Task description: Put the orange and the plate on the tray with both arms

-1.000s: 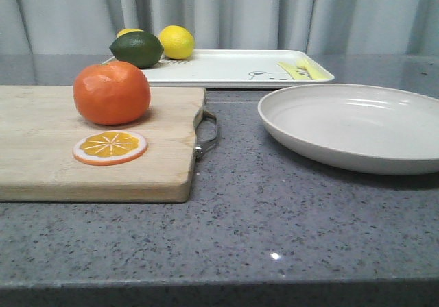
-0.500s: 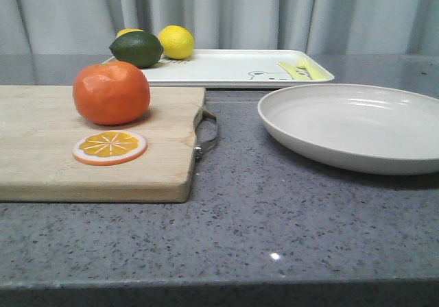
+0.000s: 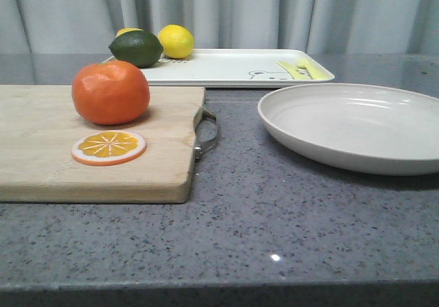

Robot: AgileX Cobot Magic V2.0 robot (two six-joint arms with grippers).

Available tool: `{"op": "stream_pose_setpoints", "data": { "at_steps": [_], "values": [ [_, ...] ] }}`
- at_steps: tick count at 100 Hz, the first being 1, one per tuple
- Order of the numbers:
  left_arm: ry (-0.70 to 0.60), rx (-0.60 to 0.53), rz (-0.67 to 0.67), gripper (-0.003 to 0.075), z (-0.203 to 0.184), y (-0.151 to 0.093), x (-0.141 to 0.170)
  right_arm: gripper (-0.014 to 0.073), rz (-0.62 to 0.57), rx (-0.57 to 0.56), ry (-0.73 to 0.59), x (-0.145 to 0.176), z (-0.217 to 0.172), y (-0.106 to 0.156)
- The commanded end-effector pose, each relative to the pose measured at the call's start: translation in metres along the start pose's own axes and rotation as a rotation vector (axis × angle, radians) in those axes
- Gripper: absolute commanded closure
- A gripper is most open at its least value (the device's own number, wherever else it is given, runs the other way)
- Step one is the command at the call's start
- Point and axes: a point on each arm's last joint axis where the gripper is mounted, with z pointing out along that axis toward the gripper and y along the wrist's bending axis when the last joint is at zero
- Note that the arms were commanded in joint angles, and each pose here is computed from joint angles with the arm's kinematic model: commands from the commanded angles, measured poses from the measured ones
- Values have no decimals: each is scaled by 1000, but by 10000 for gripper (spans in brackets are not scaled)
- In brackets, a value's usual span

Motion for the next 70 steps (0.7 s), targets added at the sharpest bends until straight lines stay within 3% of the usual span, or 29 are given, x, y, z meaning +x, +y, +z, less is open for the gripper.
{"op": "stream_pose_setpoints", "data": {
  "at_steps": [1, 49, 70],
  "values": [
    [-79, 0, -24, 739, 3, -3, -28, 655, -15, -7, -100, -31, 0, 3],
    [25, -14, -24, 739, 56, -10, -92, 655, -15, 28, 132, -85, 40, 8],
    [10, -20, -24, 739, 69, -10, -102, 655, -15, 41, 222, -100, 65, 9]
  ]
}}
